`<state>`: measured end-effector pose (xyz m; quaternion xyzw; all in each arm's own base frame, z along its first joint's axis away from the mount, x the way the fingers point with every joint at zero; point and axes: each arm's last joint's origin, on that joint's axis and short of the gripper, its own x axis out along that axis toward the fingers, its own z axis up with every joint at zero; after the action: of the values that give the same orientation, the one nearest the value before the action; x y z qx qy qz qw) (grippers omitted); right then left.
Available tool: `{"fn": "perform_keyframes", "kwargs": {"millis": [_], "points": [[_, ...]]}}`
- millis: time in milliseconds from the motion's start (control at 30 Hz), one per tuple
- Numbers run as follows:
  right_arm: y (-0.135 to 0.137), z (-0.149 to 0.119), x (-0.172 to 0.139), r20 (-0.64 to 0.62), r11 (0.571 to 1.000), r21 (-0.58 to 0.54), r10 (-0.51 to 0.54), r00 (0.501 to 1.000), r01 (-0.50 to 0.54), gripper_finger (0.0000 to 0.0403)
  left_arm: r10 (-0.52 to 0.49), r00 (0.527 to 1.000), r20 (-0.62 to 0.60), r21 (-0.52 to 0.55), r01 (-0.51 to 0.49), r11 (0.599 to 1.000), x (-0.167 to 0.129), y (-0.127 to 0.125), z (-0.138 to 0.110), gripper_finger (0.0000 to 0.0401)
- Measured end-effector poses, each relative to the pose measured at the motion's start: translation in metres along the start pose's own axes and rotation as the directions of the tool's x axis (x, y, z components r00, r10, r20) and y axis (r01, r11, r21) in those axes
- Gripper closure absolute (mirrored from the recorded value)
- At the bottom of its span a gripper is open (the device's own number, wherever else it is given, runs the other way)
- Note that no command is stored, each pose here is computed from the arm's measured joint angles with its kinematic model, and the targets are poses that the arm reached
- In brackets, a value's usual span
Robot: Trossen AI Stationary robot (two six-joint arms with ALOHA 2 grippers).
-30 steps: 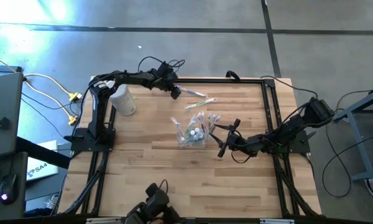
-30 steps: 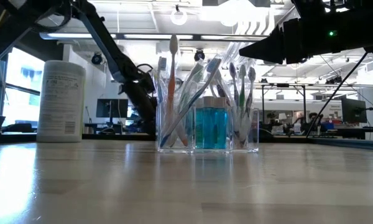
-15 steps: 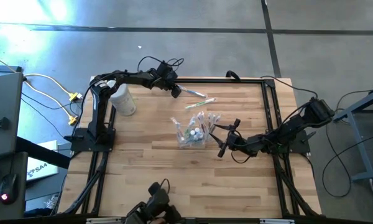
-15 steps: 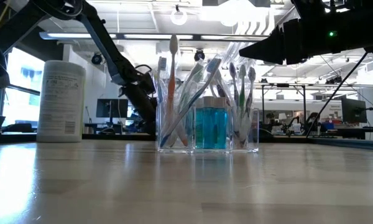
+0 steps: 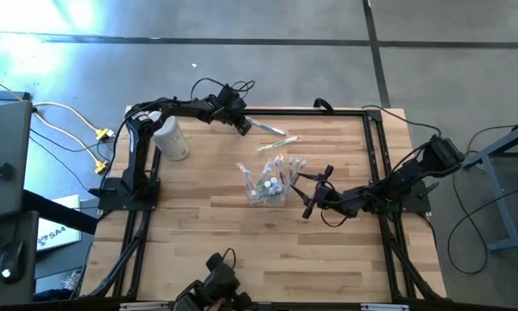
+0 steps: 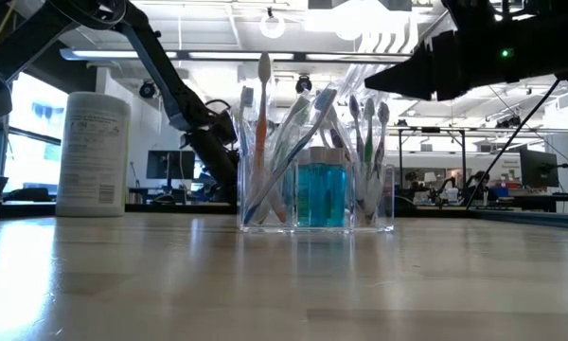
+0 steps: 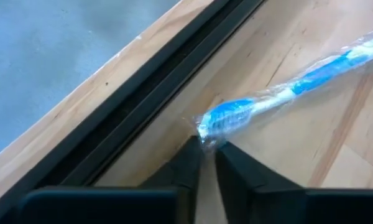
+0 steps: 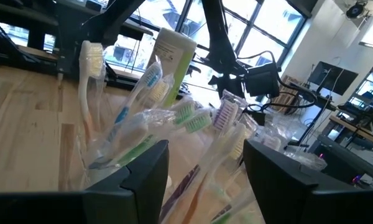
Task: Pick & Place toothbrushing station
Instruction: Put the blue toothbrush into the transparent organizer
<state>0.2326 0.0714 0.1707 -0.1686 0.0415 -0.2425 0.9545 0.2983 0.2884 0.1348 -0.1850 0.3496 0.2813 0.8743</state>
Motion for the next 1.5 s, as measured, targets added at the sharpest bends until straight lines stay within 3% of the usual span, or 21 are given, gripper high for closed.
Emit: {"fn": "perform_keyframes", "kwargs": {"millis": [100, 467, 733, 833, 1000, 1267, 1500], "points": [[0.000, -0.001, 0.000, -0.011, 1.000, 0.006, 0.003, 1.000, -0.003, 0.0202, -0.005, 1.000, -0.001, -0.001, 0.005, 1.000, 0.000, 0.000, 0.000, 0.0393], [0.001, -0.003, 0.000, -0.026, 1.000, 0.010, 0.004, 1.000, -0.003, 0.0202, 0.017, 0.999, -0.050, -0.001, -0.017, 1.000, -0.002, -0.001, -0.004, 0.0400], [0.002, -0.007, 0.000, -0.051, 1.000, 0.018, 0.006, 0.999, -0.005, 0.0202, 0.073, 0.989, -0.127, 0.070, -0.065, 0.995, -0.013, -0.026, -0.006, 0.0401], [0.002, -0.007, 0.000, -0.058, 1.000, 0.025, -0.007, 0.998, 0.009, 0.0202, 0.146, 0.976, -0.162, 0.128, -0.126, 0.984, -0.031, -0.044, -0.004, 0.0401], [0.002, -0.007, -0.001, -0.059, 0.999, 0.035, -0.008, 0.998, 0.010, 0.0202, 0.280, 0.958, -0.064, 0.206, -0.262, 0.943, -0.074, -0.065, 0.015, 0.0401], [0.004, -0.006, -0.003, -0.055, 0.998, 0.056, 0.004, 0.998, -0.001, 0.0202, 0.284, 0.948, 0.143, 0.202, -0.309, 0.929, -0.151, -0.095, 0.039, 0.0401], [0.004, -0.006, -0.003, -0.055, 0.998, 0.056, 0.004, 0.999, -0.001, 0.0202, 0.197, 0.926, 0.322, 0.218, -0.275, 0.937, -0.217, -0.121, 0.046, 0.0401]]}}
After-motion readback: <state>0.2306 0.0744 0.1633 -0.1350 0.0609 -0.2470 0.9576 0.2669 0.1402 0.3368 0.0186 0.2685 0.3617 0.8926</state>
